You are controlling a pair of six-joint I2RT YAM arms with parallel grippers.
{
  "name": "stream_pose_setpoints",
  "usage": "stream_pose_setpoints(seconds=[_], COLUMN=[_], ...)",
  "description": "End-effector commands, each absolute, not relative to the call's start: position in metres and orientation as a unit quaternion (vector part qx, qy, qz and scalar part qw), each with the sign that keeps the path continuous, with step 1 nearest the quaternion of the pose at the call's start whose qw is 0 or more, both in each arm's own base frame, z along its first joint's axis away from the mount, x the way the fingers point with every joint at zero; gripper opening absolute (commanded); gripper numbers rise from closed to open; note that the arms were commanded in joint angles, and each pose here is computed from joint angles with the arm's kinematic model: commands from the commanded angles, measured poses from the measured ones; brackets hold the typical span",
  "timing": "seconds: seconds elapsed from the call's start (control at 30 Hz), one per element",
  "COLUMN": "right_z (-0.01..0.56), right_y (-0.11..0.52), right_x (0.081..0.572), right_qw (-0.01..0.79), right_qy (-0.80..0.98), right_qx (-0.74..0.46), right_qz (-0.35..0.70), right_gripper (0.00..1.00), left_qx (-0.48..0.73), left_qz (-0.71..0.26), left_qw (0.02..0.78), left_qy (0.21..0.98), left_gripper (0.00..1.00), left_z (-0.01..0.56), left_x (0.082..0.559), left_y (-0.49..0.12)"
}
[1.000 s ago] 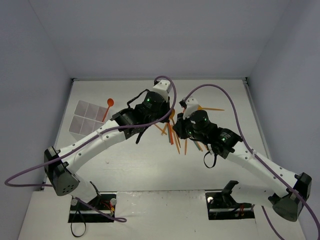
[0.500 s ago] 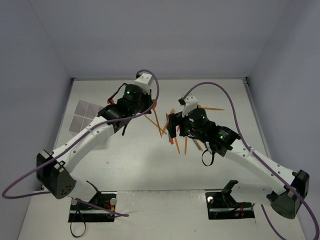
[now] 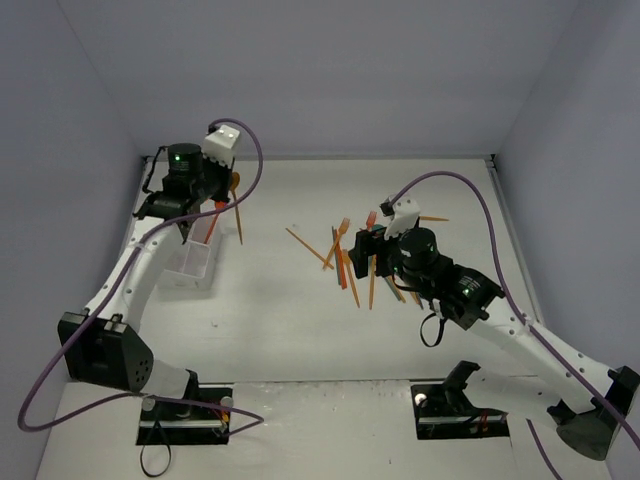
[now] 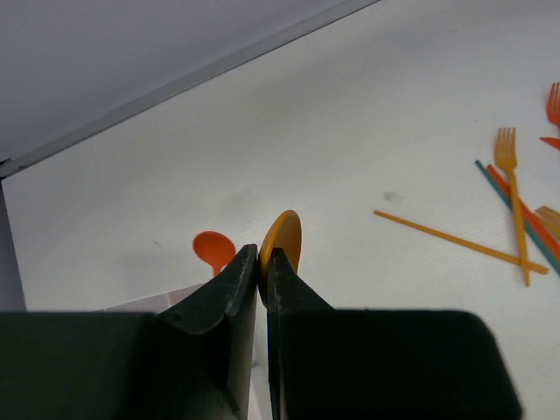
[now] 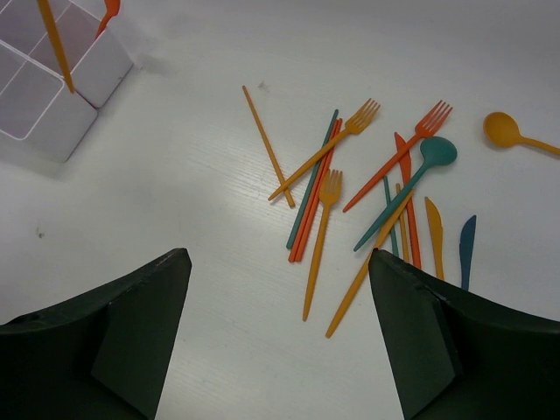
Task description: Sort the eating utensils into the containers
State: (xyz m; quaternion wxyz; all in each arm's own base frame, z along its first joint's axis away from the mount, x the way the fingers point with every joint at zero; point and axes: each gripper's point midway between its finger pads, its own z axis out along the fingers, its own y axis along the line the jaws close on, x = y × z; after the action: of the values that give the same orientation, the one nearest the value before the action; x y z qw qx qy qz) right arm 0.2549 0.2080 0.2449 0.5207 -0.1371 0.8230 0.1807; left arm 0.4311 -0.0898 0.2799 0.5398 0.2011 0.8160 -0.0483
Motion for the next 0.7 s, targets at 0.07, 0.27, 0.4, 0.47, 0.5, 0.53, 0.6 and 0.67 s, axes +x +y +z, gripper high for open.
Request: stream_pose_setpoints(seconds=[0.07, 0.27, 0.4, 0.47, 0.5, 0.53, 0.6, 0.67], right_z=[0.253, 0.251, 0.248, 0.247, 0.246, 0.246, 0.245, 0.245], right_y=[0.2, 0.197, 0.195, 0.194, 0.193, 0.193, 0.193, 0.192], right_x=[0.259, 0.256, 0.255, 0.255, 0.255, 0.255, 0.254, 0.254], right_qw=[0.538, 0.53, 0.525, 0.523, 0.523, 0.522, 0.521, 0.521], right_qy=[0.816, 0.823, 0.826, 0.828, 0.829, 0.83, 0.831, 0.831], right_qx=[-0.114, -0.113, -0.114, -0.112, -0.112, -0.111, -0.11, -0.109], right_qz=[0.176, 0.172, 0.168, 0.165, 0.165, 0.164, 0.164, 0.164], right_gripper=[0.81, 0.81, 0.81, 0.81, 0.81, 0.81, 0.81, 0.81], left_qx=[0.271, 0.274, 0.276, 0.277, 0.276, 0.273, 0.273, 0.276], left_qz=[0.012, 0.041, 0.047, 0.048, 0.052, 0.055, 0.057, 0.054], left_qw=[0.563, 0.552, 0.548, 0.547, 0.547, 0.547, 0.548, 0.547], left_qy=[0.781, 0.787, 0.789, 0.788, 0.789, 0.789, 0.789, 0.788], left_gripper=[0.0, 0.0, 0.0, 0.0, 0.0, 0.0, 0.0, 0.02], left_z=[0.29, 0.274, 0.265, 0.26, 0.256, 0.255, 0.253, 0.25], left_x=[0.479, 0.501, 0.51, 0.514, 0.516, 0.517, 0.517, 0.518], left_y=[-0.051, -0.029, -0.025, -0.025, -0.024, -0.022, -0.022, -0.023])
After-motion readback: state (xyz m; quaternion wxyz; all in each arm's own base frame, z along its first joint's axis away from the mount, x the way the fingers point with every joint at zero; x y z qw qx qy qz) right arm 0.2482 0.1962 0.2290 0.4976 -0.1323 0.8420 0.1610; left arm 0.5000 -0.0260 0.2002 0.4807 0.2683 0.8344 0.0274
